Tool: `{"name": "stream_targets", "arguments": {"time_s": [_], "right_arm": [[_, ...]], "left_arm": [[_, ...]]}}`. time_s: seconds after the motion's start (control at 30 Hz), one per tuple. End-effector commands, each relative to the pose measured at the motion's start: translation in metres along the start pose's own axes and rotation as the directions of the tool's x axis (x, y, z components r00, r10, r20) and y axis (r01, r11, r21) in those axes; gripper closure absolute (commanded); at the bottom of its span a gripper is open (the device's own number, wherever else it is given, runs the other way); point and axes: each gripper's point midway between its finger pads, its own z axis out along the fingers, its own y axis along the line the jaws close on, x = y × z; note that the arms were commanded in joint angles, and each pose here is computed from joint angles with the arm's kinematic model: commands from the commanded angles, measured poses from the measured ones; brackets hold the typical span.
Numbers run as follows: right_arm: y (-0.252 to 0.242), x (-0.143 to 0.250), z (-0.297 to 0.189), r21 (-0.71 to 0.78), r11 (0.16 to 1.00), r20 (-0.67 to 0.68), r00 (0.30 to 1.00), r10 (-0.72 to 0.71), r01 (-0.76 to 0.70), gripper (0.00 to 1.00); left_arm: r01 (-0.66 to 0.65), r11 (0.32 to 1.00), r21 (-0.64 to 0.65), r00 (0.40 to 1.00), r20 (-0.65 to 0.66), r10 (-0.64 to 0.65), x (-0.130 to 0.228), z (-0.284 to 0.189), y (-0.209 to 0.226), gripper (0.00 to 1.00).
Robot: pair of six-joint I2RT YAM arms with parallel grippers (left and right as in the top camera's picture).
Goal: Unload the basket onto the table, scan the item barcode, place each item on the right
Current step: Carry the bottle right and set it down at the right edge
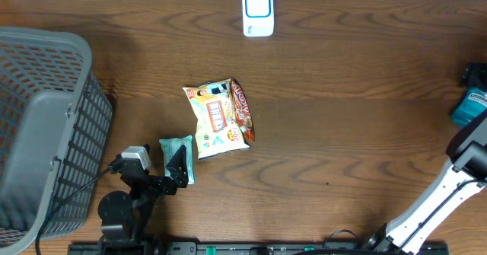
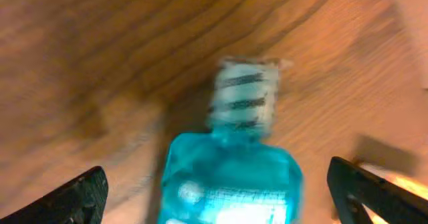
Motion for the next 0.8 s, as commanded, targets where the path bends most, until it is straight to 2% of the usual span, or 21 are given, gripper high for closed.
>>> {"name": "stream_targets", "arguments": {"time_s": [0.0,0.13,0.23,0.5,0.57,0.77], "right_arm": [[0.034,-0.018,-0.027,-0.222,0.97,0.052,0.992,0.111,-0.097,0.01],[0.064,-0.029,-0.038,-0.24,0.969,0.091,0.993,0.075,-0.051,0.01],[0.079,-0.043,-0.054,-0.162,0.986,0.144,0.987,0.064,-0.04,0.01],[0.131,-0.077,-0.132,0.034,0.999,0.333,0.943,-0.006,-0.006,0.01],[0.149,-0.076,-0.148,0.059,0.998,0.355,0.934,-0.039,0.019,0.01],[0.259,-0.038,-0.181,-0.026,0.973,0.344,0.916,-0.207,0.229,0.01]], "left_arm": [[0.007,1.0,-0.006,1.0,-0.03,-0.007,0.009,0.001,0.003,0.02],[0.007,1.0,-0.006,1.0,-0.03,-0.007,0.009,0.001,0.003,0.02],[0.007,1.0,-0.006,1.0,-0.03,-0.007,0.009,0.001,0.003,0.02],[0.007,1.0,-0.006,1.0,-0.03,-0.007,0.009,0.001,0.003,0.02],[0.007,1.0,-0.006,1.0,-0.03,-0.007,0.009,0.001,0.003,0.02],[0.007,1.0,-0.006,1.0,-0.03,-0.007,0.01,0.001,0.003,0.02]]}}
